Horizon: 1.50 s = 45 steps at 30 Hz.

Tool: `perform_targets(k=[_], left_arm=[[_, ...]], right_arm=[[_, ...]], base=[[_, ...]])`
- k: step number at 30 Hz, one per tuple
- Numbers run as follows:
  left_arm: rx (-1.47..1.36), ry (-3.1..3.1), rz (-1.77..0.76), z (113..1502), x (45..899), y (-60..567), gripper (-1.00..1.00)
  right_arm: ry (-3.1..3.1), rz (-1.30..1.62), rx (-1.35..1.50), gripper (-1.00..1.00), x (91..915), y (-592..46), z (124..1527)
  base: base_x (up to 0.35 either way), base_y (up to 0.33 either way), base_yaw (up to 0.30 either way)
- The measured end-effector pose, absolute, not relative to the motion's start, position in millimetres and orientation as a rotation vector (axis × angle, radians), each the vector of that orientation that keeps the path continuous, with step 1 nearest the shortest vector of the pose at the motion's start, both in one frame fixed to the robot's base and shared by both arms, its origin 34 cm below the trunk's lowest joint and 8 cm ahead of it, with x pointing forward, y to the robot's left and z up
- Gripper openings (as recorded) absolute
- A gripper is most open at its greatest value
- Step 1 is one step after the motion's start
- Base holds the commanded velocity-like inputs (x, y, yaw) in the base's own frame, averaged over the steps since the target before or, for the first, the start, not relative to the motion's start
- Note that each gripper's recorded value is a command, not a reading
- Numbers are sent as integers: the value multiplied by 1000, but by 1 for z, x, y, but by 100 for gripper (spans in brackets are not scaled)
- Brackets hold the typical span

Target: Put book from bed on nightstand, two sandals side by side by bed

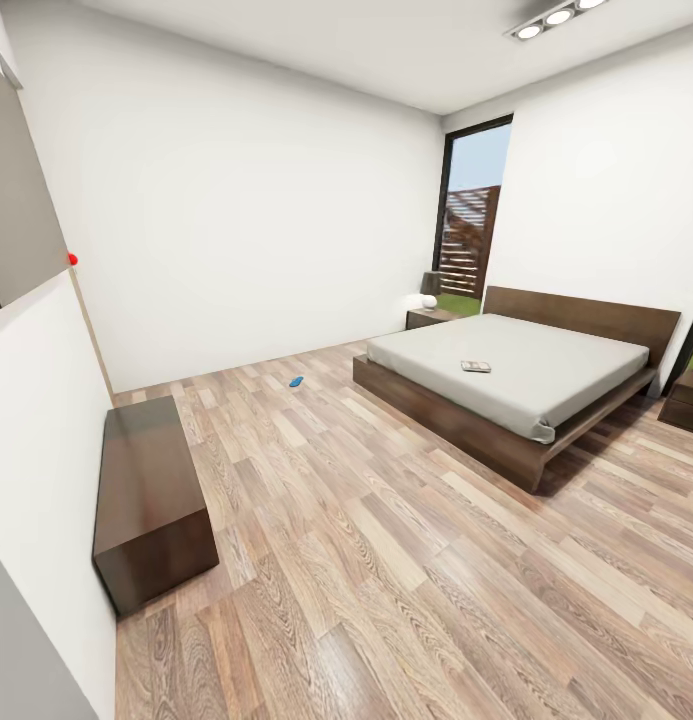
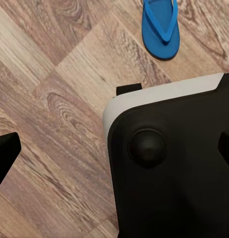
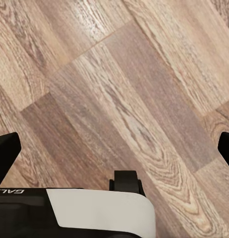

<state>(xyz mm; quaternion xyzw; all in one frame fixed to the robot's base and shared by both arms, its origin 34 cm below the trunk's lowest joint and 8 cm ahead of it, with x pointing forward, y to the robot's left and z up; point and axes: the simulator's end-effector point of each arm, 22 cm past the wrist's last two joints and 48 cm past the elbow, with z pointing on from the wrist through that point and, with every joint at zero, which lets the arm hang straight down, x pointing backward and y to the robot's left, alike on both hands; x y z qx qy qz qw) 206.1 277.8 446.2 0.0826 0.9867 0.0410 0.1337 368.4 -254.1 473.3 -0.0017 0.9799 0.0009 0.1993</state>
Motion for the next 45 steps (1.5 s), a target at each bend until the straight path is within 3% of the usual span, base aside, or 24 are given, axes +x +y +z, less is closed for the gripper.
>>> perform_targets(k=[13, 28, 45], left_arm=[[229, 2819, 108, 449, 229, 273, 100], [187, 2772, 140, 474, 381, 267, 100], [71, 2710, 93, 504, 465, 247, 100]], right_arm=[[2740, 3, -6, 100, 369, -254, 473], [2740, 6, -4, 100, 368, -252, 473], [2740, 7, -1, 100, 369, -251, 473]], base=[[0, 0, 0], [0, 0, 0], [0, 0, 0]])
